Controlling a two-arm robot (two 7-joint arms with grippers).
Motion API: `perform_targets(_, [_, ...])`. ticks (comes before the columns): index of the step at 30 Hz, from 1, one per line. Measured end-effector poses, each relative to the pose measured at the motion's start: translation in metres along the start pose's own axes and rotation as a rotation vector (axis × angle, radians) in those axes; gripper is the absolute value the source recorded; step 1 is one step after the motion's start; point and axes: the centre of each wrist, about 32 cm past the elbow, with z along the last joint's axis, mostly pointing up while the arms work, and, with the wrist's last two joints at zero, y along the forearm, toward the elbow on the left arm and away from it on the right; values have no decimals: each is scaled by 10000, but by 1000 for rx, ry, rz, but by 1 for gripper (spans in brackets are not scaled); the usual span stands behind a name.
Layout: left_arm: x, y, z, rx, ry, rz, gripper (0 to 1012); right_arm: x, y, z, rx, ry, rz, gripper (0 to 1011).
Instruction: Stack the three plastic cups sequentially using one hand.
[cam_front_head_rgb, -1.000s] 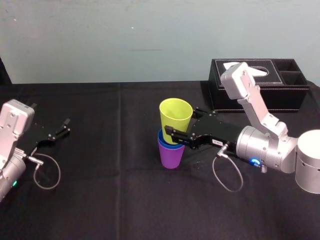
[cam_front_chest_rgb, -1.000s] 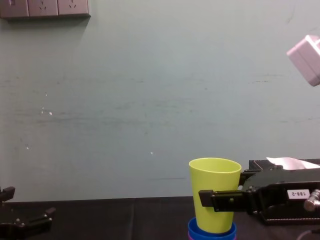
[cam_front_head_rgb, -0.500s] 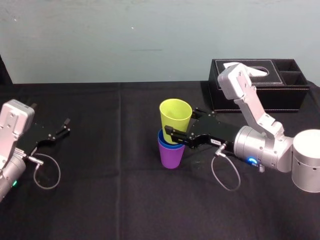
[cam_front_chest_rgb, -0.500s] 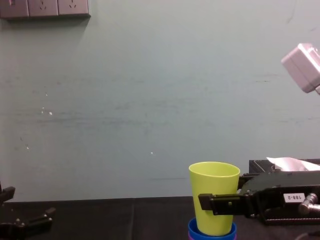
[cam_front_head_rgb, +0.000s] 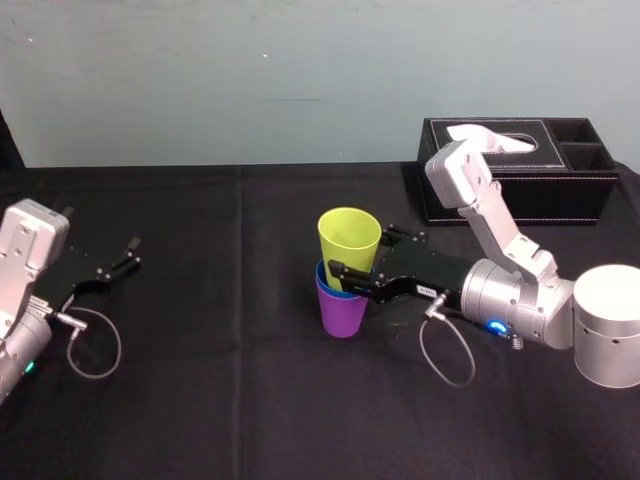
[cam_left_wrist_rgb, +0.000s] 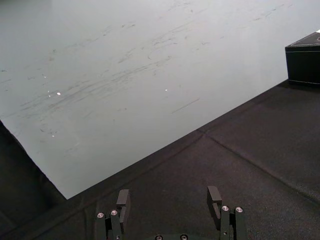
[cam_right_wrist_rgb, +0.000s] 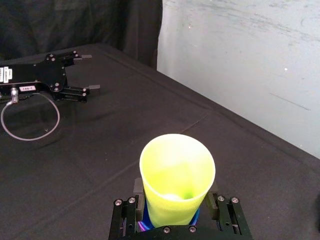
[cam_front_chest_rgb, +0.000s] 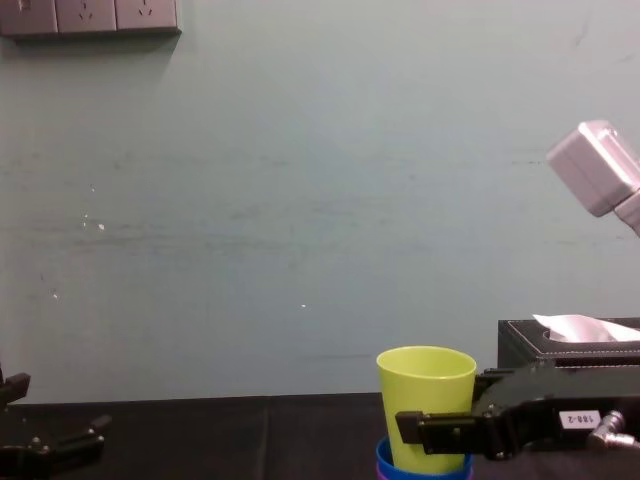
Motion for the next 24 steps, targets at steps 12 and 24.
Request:
perform_targets(12, [0,0,0,0,0,0,1011,-13,16,-29,-4,-2,9,723])
perform_targets(24, [0,0,0,0,0,0,1011,-12,13,-24,-3,-3,8,947])
